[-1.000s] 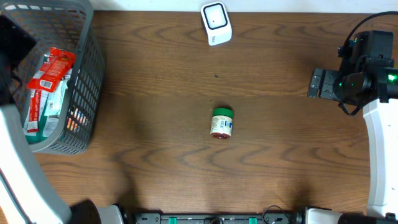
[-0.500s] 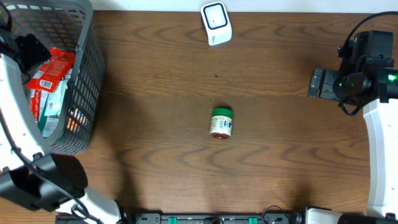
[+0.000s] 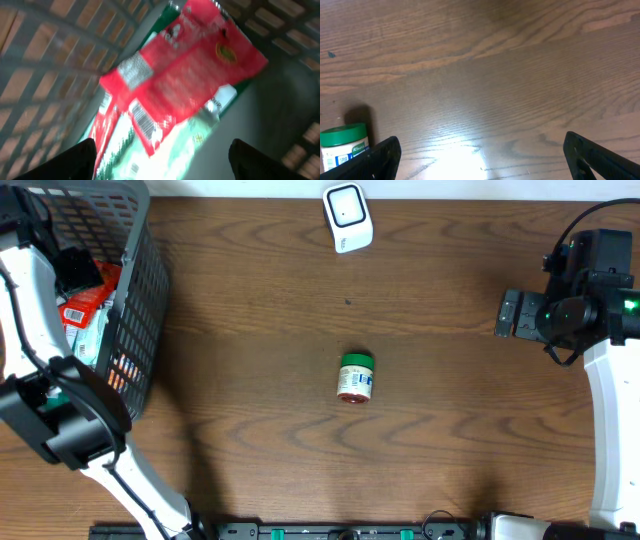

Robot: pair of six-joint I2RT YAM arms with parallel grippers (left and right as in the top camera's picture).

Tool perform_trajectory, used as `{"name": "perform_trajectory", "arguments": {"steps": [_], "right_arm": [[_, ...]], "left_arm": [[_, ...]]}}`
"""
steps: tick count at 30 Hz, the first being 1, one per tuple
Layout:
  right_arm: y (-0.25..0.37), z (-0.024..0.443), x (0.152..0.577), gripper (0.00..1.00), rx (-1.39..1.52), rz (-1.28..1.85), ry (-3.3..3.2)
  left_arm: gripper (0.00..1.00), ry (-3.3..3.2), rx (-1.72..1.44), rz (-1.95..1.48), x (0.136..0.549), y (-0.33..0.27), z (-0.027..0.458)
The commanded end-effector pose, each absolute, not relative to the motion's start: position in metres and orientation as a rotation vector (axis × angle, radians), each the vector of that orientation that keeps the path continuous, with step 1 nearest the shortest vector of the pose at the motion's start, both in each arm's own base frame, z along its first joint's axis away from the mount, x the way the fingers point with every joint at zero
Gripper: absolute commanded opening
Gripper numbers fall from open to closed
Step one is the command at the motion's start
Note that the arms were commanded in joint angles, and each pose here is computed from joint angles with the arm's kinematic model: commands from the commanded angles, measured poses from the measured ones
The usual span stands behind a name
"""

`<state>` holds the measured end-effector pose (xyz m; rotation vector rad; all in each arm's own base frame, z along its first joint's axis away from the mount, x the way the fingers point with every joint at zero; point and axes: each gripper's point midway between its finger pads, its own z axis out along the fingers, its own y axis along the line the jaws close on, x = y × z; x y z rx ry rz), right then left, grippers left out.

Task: Scan the item barcode
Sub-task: 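Move the left gripper back into the grey basket, then grasp the red snack packet in the basket with the left gripper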

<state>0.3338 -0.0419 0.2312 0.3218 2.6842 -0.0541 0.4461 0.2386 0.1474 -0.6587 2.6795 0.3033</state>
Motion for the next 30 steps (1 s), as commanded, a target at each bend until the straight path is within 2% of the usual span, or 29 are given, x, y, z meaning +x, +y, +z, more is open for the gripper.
{"name": "perform_trajectory", "arguments": {"steps": [1, 10, 17, 23, 25, 28, 30], "right_arm": [[-0.044, 0.235, 0.335, 0.99, 0.345, -0.062, 2.667], [-0.044, 0.235, 0.335, 0.99, 0.345, -0.062, 2.667], [-0.044, 0.235, 0.335, 0.99, 0.345, -0.062, 2.667], [-0.044, 0.235, 0.335, 0.99, 0.345, -0.062, 2.667], [-0.044, 0.235, 0.335, 0.99, 0.345, -0.062, 2.667], [-0.044, 0.235, 0.335, 0.99, 0.345, -0.062, 2.667], [-0.044, 0.235, 0.335, 0.99, 0.345, -0.062, 2.667]], "left_arm": [[0.82, 2.73, -0.505, 0.321, 0.456, 0.242, 0.127], [0.81, 2.737, -0.462, 0.328, 0.475, 0.251, 0.089], [0.82, 2.841, -0.416, 0.293, 0.472, 0.248, 0.039], [0.81, 2.868, -0.419, 0.288, 0.47, 0.247, 0.024], [0.75, 2.861, -0.419, 0.291, 0.471, 0.248, 0.026], [0.47, 2.856, -0.42, 0.293, 0.472, 0.249, 0.028], [0.33, 2.852, -0.419, 0.294, 0.472, 0.249, 0.03]]}}
